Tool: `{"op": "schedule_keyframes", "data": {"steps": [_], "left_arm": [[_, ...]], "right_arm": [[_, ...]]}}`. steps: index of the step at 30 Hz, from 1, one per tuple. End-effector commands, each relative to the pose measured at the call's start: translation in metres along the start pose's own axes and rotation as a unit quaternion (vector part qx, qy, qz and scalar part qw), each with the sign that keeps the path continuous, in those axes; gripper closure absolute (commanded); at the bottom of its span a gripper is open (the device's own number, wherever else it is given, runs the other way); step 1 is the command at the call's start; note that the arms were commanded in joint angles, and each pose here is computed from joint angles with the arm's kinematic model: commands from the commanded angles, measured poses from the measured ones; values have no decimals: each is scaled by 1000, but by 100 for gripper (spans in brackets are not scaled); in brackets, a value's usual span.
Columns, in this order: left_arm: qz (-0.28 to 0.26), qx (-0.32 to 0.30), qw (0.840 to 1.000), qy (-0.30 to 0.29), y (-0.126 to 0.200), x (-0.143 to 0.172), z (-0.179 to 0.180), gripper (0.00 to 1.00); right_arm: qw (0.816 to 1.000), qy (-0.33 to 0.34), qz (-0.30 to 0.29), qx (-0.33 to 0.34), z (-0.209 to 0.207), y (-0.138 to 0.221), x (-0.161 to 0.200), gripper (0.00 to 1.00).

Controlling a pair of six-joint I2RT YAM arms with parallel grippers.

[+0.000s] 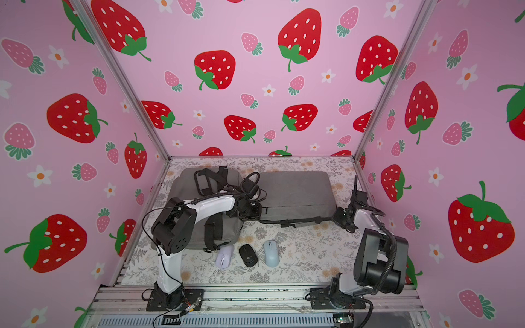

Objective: Put the mouse into the laptop bag
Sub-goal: Unzip the zipper on the zippered laptop bag, then open the zippered laptop bag at the center of the board.

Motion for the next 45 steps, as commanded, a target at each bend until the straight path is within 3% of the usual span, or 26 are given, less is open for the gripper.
{"op": "schedule_keyframes", "data": {"steps": [1,8,10,12,14,15,18,29,32,34,35,37,39,45], "left_arm": [[-8,-18,1000,8,5,-1,10,100],[3,-10,1000,-7,0,8,-1,100],[2,-5,1000,-25,0,12,-12,100],[1,-3,999,-42,2,16,-25,77],[-5,-3,998,-56,7,19,-35,56],[-7,-2,998,-63,10,20,-40,48],[-20,-3,997,-78,20,23,-51,40],[-42,-12,994,-100,41,26,-59,28],[-41,-13,994,-105,40,26,-59,25],[-54,-24,992,-108,41,23,-57,23],[-56,-24,992,-111,41,22,-57,19],[-60,-27,991,-120,42,21,-57,14],[-68,-29,988,-132,44,19,-58,13],[-99,-34,974,-199,55,20,-71,11]], "right_arm": [[999,-46,3,26,-33,-3,-10,100],[999,-48,-10,5,-27,-8,-29,99],[1000,-20,-11,14,-15,-1,-28,78],[1000,12,-11,27,-1,8,-25,54],[998,43,-11,42,12,17,-19,44],[997,57,-12,49,18,22,-15,41],[993,99,-10,60,36,32,1,37],[989,139,41,2,69,10,57,32],[988,141,58,-13,75,-3,65,33],[987,145,64,-35,86,-6,69,40],[986,149,62,-49,93,-5,69,47],[984,157,54,-66,104,1,66,80],[982,164,39,-81,113,15,59,97],[976,193,-28,-98,134,74,25,100]]}}
Point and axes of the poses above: each gripper's point midway between its finger pads, its own y axis back along the fingers, its own z axis along the line the jaws close on, x = y × z, the point moved 2 cm from there along y, back along the fingers, and after that the axes turned 10 degrees about y, right-handed, at the moved point
